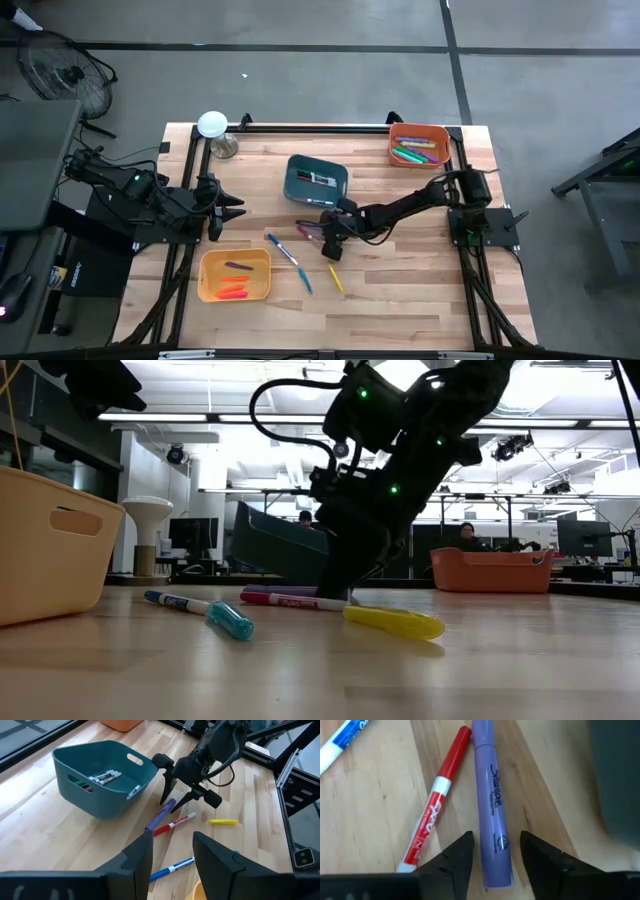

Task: Pick & Place Markers
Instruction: Put the light violet highlighter pen into the orange bin

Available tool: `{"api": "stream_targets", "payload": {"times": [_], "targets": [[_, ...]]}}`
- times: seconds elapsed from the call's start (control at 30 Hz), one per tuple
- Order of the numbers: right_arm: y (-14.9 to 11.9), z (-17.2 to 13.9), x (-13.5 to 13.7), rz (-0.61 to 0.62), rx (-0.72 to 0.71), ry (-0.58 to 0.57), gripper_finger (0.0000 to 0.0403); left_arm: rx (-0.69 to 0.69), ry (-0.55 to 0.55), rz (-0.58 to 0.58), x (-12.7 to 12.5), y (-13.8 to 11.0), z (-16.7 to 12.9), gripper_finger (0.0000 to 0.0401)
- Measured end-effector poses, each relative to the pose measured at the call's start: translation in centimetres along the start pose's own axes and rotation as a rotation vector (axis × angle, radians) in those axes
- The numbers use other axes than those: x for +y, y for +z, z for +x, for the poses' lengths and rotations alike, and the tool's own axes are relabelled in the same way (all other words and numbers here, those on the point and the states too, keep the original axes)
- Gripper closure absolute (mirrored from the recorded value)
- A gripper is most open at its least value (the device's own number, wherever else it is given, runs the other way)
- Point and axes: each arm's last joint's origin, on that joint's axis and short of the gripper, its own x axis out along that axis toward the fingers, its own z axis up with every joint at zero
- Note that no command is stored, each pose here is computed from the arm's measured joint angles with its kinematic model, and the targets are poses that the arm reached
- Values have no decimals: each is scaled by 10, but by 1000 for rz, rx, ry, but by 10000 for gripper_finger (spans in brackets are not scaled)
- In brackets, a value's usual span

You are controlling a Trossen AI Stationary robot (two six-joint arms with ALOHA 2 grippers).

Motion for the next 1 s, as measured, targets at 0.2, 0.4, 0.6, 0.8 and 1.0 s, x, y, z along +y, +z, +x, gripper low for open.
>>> {"api": "stream_targets", "payload": {"times": [0.2, 0.4, 0.6, 0.8, 1.0], "targets": [[-1, -2, 1, 2, 24, 36, 310, 1, 1, 1, 0, 0, 0, 264], [0, -4, 1, 9, 28, 57, 339, 2, 2, 2, 0, 0, 0, 264], [5, -15, 2, -28, 21, 94, 339, 2, 2, 1, 0, 0, 0, 264], [22, -26, 4, -44, -9, 135, 339, 1, 2, 1, 0, 0, 0, 264], [45, -52, 6, -62, -26, 107, 339, -1, 0, 0, 0, 0, 0, 264]]}}
